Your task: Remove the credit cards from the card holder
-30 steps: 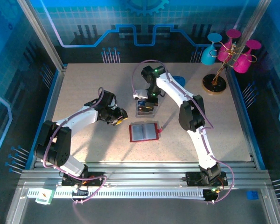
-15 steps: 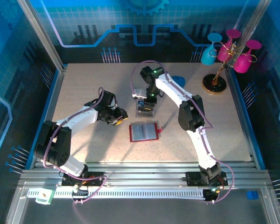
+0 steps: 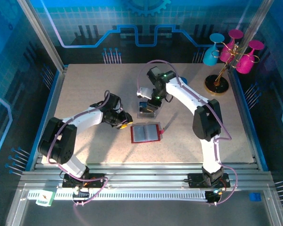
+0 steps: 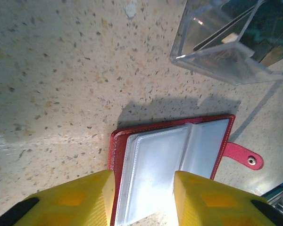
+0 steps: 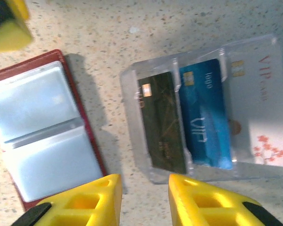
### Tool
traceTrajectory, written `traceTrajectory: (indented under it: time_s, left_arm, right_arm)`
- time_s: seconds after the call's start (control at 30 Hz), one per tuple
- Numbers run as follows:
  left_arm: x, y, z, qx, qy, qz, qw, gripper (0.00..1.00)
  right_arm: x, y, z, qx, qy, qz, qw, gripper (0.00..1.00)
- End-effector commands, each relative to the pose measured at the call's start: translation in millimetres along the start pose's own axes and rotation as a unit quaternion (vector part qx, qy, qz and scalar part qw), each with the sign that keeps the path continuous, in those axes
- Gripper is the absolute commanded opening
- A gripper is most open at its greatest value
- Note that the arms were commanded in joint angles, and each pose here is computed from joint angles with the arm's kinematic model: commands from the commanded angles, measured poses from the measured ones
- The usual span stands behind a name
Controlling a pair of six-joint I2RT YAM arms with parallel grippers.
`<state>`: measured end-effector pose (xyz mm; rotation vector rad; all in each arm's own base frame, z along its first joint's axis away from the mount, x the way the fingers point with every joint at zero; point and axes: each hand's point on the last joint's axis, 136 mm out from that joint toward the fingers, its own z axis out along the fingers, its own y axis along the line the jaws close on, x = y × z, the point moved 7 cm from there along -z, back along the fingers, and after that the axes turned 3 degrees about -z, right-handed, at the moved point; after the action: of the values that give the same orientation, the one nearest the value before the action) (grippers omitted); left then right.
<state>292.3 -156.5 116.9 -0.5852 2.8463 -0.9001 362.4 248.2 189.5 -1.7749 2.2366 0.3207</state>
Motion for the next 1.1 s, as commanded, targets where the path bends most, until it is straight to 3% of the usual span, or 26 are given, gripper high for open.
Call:
traceTrajectory:
  time_s: [0.0, 0.37, 0.57, 0.67, 0.8, 0.93, 1.07]
  left_arm:
    - [5, -5, 11, 0.004, 0.022, 0.012, 1.0, 0.39]
    - [13, -16, 35, -0.003, 0.046, 0.021, 0.999, 0.4]
    - [12, -19, 36, -0.003, 0.047, 0.025, 0.999, 0.4]
    - [10, -20, 35, -0.004, 0.045, 0.028, 0.999, 0.4]
    - [8, -20, 30, -0.008, 0.031, 0.029, 0.999, 0.4]
    - [6, -15, 28, 0.0, 0.025, 0.013, 1.0, 0.39]
    - [8, -12, 24, 0.002, 0.023, 0.009, 1.0, 0.38]
  right_arm:
    - [-12, 16, -11, -0.01, -0.065, 0.042, 0.997, 0.32]
    - [11, 42, -3, -0.051, -0.097, 0.165, 0.98, 0.29]
    - [21, 49, -2, -0.04, -0.111, 0.239, 0.964, 0.25]
    - [22, 51, -5, -0.039, -0.133, 0.299, 0.944, 0.25]
    - [23, 56, -1, -0.064, -0.169, 0.395, 0.901, 0.21]
    - [23, 59, 13, -0.123, -0.155, 0.489, 0.849, 0.16]
    - [24, 65, 29, -0.18, -0.133, 0.526, 0.82, 0.15]
